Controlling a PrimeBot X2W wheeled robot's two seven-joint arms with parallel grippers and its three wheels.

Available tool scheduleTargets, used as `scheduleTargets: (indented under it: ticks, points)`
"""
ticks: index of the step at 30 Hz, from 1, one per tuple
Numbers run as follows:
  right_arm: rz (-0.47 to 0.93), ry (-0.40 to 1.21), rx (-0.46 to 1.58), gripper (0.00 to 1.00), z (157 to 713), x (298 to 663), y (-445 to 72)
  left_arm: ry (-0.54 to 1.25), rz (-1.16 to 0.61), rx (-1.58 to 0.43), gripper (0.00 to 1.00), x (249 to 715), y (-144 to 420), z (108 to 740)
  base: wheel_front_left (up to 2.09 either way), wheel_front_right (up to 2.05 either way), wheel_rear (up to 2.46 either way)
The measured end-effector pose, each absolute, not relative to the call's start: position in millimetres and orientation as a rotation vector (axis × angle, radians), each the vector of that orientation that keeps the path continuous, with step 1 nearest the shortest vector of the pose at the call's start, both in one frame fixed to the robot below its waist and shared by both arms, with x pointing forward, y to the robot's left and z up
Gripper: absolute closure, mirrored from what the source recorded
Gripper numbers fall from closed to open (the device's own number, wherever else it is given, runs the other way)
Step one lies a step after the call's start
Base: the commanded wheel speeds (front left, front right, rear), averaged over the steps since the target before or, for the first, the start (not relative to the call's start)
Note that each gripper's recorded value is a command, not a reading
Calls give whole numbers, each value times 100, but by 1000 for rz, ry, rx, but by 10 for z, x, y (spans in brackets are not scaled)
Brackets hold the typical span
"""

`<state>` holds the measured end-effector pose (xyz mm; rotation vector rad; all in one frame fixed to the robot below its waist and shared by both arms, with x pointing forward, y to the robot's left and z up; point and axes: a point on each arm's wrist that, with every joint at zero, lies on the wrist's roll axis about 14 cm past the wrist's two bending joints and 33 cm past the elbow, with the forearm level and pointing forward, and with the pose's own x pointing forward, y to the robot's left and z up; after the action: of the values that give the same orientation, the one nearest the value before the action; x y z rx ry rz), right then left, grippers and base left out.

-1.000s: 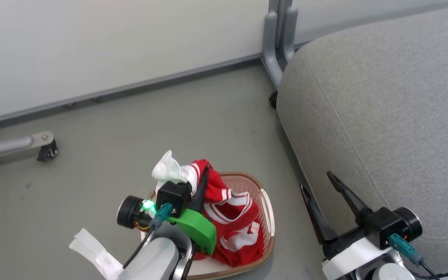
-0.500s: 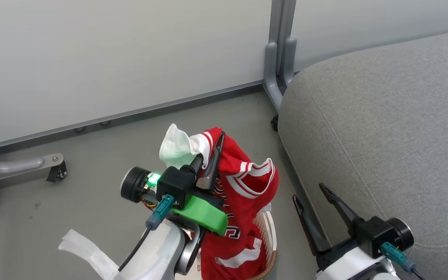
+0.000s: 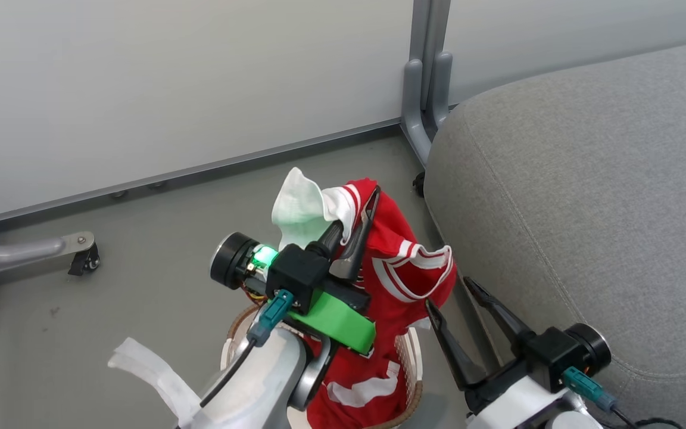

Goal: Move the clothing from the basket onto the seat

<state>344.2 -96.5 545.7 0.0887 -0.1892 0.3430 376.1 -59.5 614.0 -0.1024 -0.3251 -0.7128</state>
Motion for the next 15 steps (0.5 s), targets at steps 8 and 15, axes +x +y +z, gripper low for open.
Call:
scheduleTargets:
  ticks: [8, 15]
  points:
    - [409, -141, 71, 0, 5329, 3568, -792, -370, -763, -115, 100, 3670, -711, 6321, 0, 0, 0]
    - [453, -92, 35, 0, 5183, 3645, -705, -422, -784, -126, 100, 3596, -739, 6525, 0, 0, 0]
